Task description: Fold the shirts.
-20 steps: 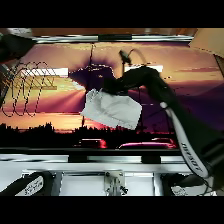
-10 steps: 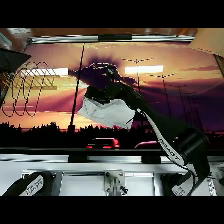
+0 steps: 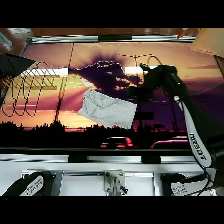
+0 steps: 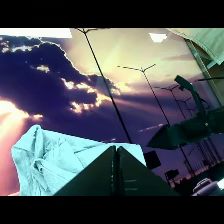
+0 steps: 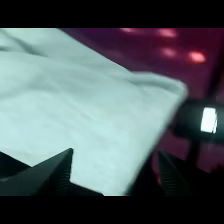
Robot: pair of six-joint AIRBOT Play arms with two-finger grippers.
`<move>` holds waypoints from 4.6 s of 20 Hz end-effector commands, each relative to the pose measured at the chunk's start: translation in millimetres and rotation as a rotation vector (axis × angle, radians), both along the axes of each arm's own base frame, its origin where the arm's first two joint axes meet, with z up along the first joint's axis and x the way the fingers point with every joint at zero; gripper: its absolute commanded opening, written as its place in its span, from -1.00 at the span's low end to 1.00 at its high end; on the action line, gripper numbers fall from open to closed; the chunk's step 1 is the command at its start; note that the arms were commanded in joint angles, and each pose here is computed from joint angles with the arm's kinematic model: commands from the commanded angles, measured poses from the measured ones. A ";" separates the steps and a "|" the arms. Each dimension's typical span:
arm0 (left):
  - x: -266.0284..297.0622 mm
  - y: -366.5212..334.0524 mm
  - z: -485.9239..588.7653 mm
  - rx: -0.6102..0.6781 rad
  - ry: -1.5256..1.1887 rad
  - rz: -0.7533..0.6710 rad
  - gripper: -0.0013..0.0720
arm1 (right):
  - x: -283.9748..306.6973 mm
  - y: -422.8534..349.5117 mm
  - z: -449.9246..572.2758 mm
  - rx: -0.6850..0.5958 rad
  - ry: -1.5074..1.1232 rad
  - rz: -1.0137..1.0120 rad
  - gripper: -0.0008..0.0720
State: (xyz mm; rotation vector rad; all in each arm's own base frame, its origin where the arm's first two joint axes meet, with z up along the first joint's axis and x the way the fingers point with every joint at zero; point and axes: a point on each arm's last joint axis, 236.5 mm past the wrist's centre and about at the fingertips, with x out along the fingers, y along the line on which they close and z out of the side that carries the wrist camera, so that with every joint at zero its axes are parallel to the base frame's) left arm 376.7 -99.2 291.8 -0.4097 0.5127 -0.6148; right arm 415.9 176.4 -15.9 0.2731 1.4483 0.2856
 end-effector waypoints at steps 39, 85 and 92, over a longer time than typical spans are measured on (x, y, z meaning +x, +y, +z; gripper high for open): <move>0.1 -0.1 0.1 -0.022 0.019 0.011 -0.87 | 158.5 -191.5 270.2 0.283 -0.807 -0.452 -0.79; -0.7 -36.4 -15.1 -0.041 0.085 -0.075 -0.89 | 111.3 -243.8 212.7 -0.123 -0.609 -0.374 0.24; 21.6 -14.5 -167.2 0.613 0.474 0.135 -0.88 | 63.1 -77.5 117.9 -0.127 -0.217 -0.026 0.48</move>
